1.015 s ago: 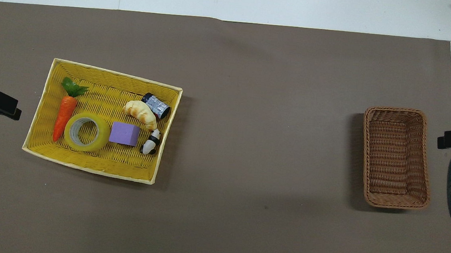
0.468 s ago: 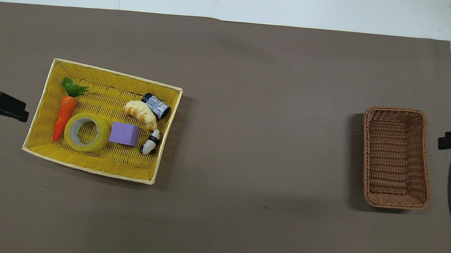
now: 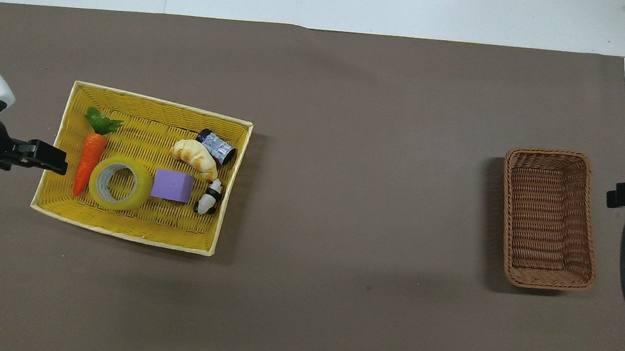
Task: Move tape to another basket
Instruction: 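Reach the left gripper into the yellow tray and grasp the yellow tape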
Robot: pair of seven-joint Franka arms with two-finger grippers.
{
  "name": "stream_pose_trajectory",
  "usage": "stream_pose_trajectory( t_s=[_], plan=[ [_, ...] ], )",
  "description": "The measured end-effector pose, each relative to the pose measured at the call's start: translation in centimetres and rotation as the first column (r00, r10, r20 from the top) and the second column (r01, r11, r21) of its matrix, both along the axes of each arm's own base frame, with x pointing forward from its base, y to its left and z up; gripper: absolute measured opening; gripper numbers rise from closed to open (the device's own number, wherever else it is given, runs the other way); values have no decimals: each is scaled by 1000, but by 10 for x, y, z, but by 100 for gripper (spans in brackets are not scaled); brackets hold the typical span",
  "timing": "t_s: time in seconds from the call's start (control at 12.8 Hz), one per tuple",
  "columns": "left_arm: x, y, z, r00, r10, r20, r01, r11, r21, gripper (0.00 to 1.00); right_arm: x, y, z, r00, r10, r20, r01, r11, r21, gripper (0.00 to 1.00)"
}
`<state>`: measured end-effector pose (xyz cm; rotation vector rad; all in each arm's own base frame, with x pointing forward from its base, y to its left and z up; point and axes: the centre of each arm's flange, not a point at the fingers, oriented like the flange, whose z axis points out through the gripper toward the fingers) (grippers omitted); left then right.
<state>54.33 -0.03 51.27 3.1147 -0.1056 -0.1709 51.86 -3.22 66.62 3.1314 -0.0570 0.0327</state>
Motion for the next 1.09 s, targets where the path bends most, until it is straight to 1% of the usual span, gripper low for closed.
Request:
stream_pose_trajectory(
  t_s=[0.39,0.7,0.94,1.09],
  plan=[
    [-7,2,-65,1000,6,16,-6,1000,1,100,0,0,0,1000,0,0,0,1000,0,100],
    [-12,3,-112,999,12,47,-12,1000,1,100,0,0,0,1000,0,0,0,1000,0,100],
    [-16,3,-142,999,22,38,-22,1000,-2,100,0,0,0,1000,0,0,0,1000,0,100],
    [-18,2,-159,998,43,43,-42,999,-23,98,0,0,0,1000,0,0,0,1000,0,100]
  ],
)
